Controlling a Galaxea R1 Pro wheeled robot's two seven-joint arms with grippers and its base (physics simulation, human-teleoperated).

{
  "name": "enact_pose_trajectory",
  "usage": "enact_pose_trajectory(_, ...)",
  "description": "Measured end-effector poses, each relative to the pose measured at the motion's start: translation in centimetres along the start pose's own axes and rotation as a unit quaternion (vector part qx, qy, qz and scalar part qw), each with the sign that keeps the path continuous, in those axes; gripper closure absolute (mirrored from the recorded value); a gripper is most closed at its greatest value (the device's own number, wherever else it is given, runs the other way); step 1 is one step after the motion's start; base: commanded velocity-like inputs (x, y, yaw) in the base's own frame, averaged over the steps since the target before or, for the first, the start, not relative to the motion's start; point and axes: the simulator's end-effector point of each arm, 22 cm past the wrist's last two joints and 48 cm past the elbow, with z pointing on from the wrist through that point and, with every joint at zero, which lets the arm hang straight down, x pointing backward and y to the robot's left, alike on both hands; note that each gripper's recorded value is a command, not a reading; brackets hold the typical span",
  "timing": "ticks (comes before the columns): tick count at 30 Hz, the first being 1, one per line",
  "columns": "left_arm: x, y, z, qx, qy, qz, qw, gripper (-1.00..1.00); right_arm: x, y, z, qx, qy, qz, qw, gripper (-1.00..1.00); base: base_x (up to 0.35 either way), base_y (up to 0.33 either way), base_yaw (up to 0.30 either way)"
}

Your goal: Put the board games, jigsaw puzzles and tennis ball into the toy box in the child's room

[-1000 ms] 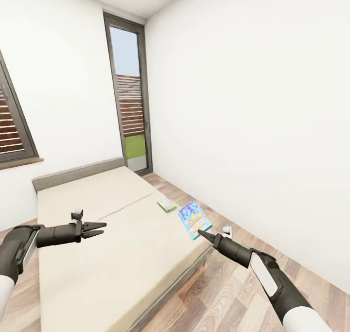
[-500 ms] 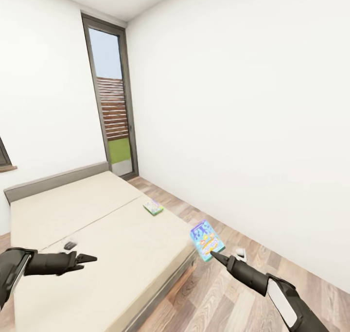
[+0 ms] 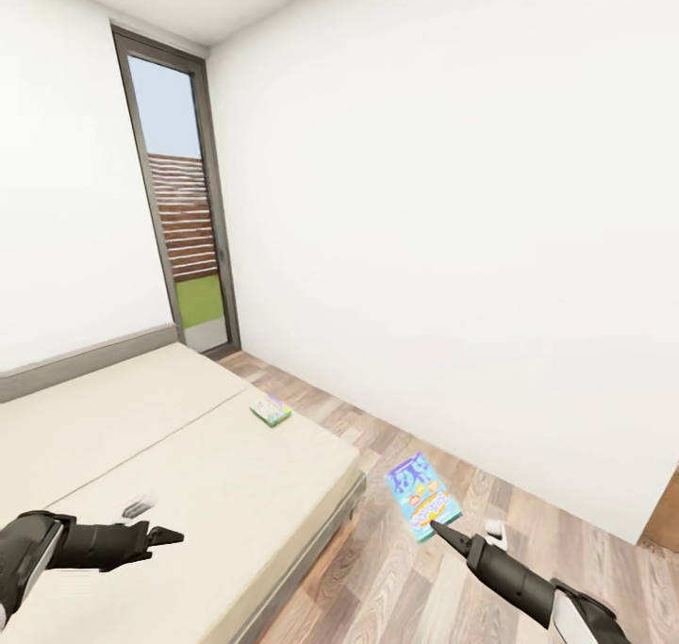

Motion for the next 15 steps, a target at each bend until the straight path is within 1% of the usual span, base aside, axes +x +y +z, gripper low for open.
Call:
enact_pose_trajectory(8, 0.0, -1.3, 0.8, 0.013, -0.002, 0.003, 0.9999, -1.00, -0.3, 0.4, -0.1, -0.004, -0.003, -0.004, 1.0000, 1.00, 0.000, 0.000, -0.220)
enact_pose_trajectory(15, -0.2, -1.8, 0.7, 0.017, -0.006, 0.005, 0.9998, -1.00, -0.4, 0.8, 0.2, -0.007, -0.006, -0.006, 0.9999, 1.00, 0.000, 0.000, -0.220)
